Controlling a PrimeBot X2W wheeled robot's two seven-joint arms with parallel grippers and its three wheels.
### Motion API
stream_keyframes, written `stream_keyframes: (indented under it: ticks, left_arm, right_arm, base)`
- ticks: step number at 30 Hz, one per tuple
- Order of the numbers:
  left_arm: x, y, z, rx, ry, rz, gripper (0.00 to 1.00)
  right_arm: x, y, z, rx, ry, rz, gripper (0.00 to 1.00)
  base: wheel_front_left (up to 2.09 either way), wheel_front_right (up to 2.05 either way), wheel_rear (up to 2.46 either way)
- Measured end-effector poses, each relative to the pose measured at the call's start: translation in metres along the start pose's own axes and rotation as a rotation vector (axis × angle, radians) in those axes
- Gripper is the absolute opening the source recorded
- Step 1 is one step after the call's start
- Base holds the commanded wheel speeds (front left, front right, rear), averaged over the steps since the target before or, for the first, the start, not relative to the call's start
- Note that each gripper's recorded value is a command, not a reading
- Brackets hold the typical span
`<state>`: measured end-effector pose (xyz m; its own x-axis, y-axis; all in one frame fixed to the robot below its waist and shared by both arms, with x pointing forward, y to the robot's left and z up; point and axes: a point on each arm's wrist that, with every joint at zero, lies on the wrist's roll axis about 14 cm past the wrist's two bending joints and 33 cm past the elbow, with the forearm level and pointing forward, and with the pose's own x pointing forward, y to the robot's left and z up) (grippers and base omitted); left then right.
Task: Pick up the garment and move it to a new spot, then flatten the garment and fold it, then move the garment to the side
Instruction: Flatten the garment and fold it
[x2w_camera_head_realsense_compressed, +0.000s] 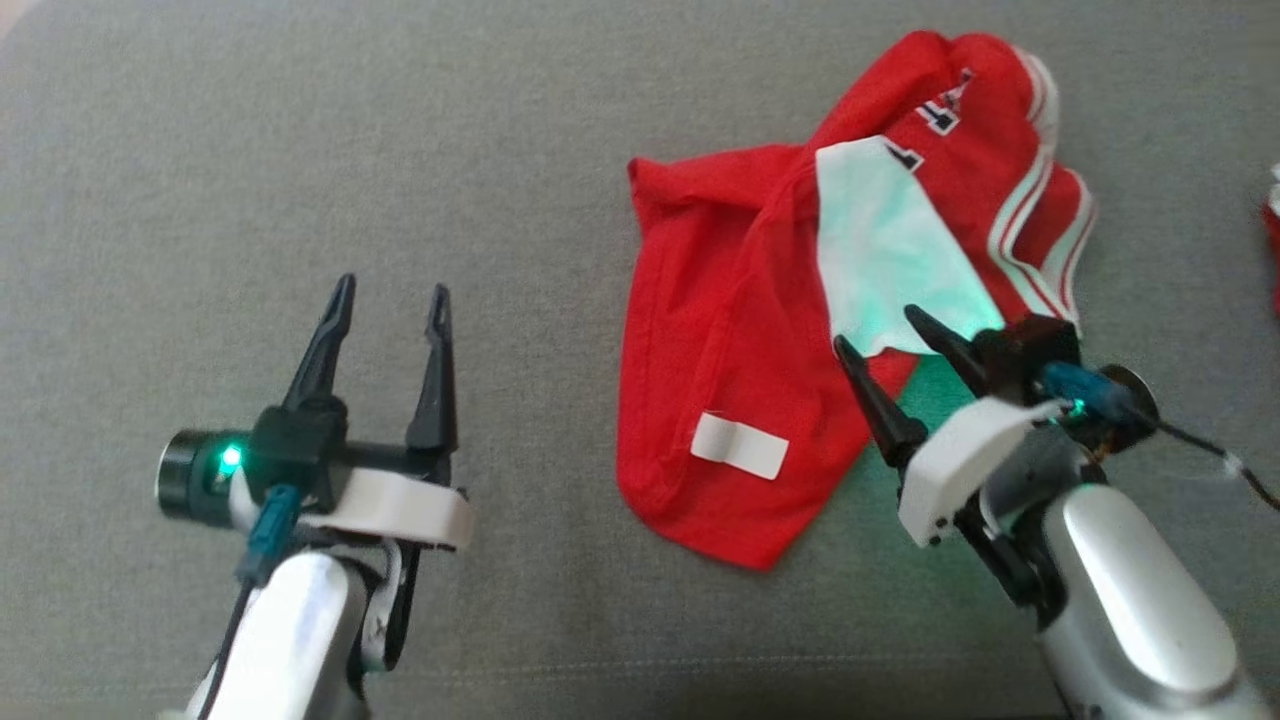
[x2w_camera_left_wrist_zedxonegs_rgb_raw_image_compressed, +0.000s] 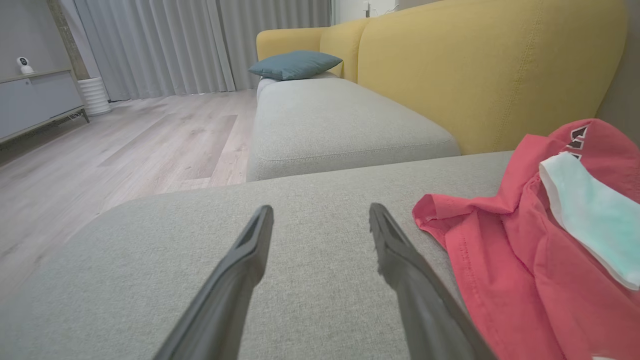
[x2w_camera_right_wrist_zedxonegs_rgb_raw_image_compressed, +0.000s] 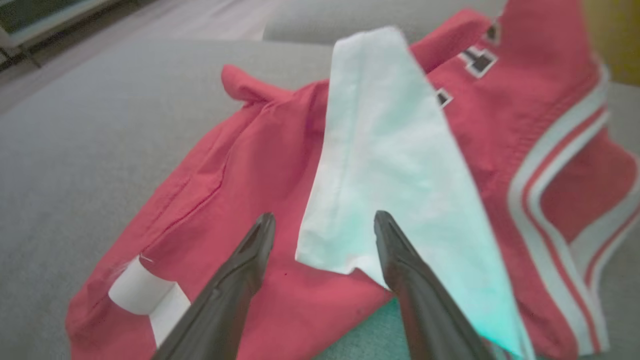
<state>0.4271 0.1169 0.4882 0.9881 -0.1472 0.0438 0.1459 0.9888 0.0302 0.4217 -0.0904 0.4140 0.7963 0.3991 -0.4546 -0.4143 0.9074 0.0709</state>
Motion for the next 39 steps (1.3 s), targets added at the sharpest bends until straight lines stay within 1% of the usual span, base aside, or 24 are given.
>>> stream_keyframes:
  ticks: [2,3,6,8,9,10,11,14,18,22,25,29,36,39]
  left_arm:
    - [0.002,0.000,-0.001,-0.002,0.001,-0.002,1.00]
    - [0.002,0.000,-0.001,-0.002,0.001,-0.002,1.00]
    - [0.001,0.003,-0.007,-0.003,0.019,0.011,1.00]
    - [0.001,0.005,-0.011,-0.004,0.028,0.017,1.00]
    - [0.001,0.005,-0.011,-0.006,0.030,0.019,1.00]
    - [0.001,0.005,-0.012,-0.007,0.033,0.020,1.00]
    - [0.001,0.005,-0.013,-0.007,0.035,0.019,1.00]
    - [0.002,0.004,-0.014,-0.005,0.035,0.019,1.00]
    - [0.002,0.002,-0.012,-0.006,0.030,0.011,1.00]
    - [0.004,0.005,-0.006,0.000,0.014,0.020,1.00]
    - [0.003,0.003,-0.003,-0.002,0.004,0.013,1.00]
    - [0.003,-0.003,0.000,-0.005,-0.004,-0.003,1.00]
    - [0.005,-0.011,0.006,-0.008,-0.021,-0.025,1.00]
    - [0.005,-0.014,0.006,-0.010,-0.020,-0.039,1.00]
  right_arm:
    - [0.010,0.001,-0.011,-0.014,0.063,0.017,1.00]
    - [0.010,0.001,-0.011,-0.014,0.063,0.017,1.00]
    - [0.021,0.002,-0.026,-0.027,0.145,0.033,1.00]
    - [0.025,0.003,-0.031,-0.035,0.171,0.039,1.00]
    - [0.027,0.003,-0.033,-0.038,0.184,0.040,0.85]
    - [0.028,0.003,-0.033,-0.040,0.188,0.043,0.41]
    - [0.030,0.002,-0.033,-0.042,0.190,0.041,0.00]
    - [0.030,-0.003,-0.032,-0.043,0.180,0.026,0.00]
    - [0.028,-0.010,-0.020,-0.020,0.109,0.003,0.00]
    - [0.016,-0.024,0.001,0.030,-0.001,-0.047,0.00]
    - [-0.002,-0.033,0.007,0.104,-0.067,-0.093,0.00]
    - [-0.028,-0.040,-0.006,0.228,-0.087,-0.153,0.00]
    - [-0.066,-0.053,-0.046,0.449,-0.073,-0.274,0.00]
    - [-0.078,-0.057,-0.065,0.486,-0.046,-0.317,0.00]
  base:
    - [0.00,0.00,0.00]
    - [0.00,0.00,0.00]
    - [0.00,0.00,0.00]
    - [0.00,0.00,0.00]
    - [0.00,0.00,0.00]
    - [0.00,0.00,0.00]
    - [0.00,0.00,0.00]
    - [0.00,0.00,0.00]
    - [0.00,0.00,0.00]
    - [0.00,0.00,0.00]
    - [0.00,0.00,0.00]
    - [0.00,0.00,0.00]
    - [0.00,0.00,0.00]
    - [0.00,0.00,0.00]
